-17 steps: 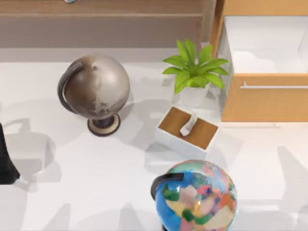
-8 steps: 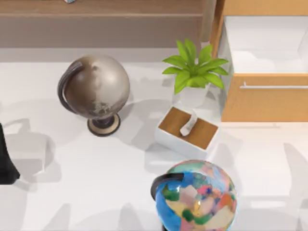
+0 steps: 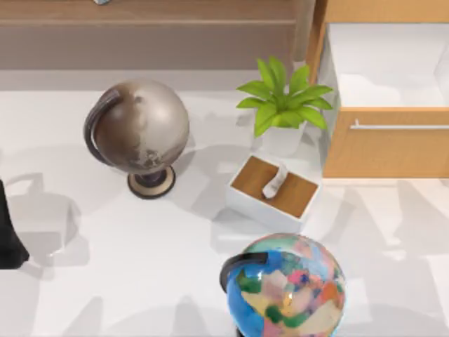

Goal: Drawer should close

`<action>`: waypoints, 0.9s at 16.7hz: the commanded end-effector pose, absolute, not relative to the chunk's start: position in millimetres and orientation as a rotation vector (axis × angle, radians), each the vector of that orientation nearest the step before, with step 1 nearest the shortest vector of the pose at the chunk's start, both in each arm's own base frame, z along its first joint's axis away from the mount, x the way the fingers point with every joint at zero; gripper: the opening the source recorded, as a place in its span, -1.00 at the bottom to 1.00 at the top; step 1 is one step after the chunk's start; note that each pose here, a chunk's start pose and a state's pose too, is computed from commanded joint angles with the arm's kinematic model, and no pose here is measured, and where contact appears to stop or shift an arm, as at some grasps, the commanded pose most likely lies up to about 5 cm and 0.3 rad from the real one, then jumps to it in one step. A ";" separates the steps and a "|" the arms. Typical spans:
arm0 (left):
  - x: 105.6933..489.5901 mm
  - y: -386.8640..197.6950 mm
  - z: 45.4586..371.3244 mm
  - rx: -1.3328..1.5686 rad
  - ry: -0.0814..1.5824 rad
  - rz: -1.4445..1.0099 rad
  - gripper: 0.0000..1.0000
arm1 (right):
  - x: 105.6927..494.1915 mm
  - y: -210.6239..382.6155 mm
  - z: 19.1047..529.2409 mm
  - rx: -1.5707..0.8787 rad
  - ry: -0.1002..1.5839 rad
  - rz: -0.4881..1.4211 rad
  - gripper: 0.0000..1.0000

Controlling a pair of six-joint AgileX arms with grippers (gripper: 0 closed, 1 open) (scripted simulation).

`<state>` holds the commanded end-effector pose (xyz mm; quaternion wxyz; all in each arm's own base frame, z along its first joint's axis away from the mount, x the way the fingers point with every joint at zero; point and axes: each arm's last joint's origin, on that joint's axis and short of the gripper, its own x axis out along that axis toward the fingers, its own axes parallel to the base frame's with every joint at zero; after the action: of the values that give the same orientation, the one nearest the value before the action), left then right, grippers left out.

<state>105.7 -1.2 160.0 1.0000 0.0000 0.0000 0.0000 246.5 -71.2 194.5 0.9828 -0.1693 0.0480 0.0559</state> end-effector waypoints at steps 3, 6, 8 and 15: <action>105.7 -1.2 160.0 0.000 0.000 0.000 1.00 | 244.2 -30.0 154.6 -0.585 0.100 0.172 1.00; 105.7 -1.2 160.0 0.000 0.000 0.000 1.00 | 237.9 5.4 128.3 -0.859 0.067 0.191 1.00; 105.7 -1.2 160.0 0.000 0.000 0.000 1.00 | 234.1 24.6 116.8 -1.038 0.038 0.176 1.00; 105.7 -1.2 160.0 0.000 0.000 0.000 1.00 | 228.0 65.7 93.6 -1.499 -0.002 0.030 1.00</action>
<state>105.7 -1.2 160.0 1.0000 0.0000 0.0000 0.0000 228.0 65.7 93.6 0.7320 -0.6811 -0.0010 0.0136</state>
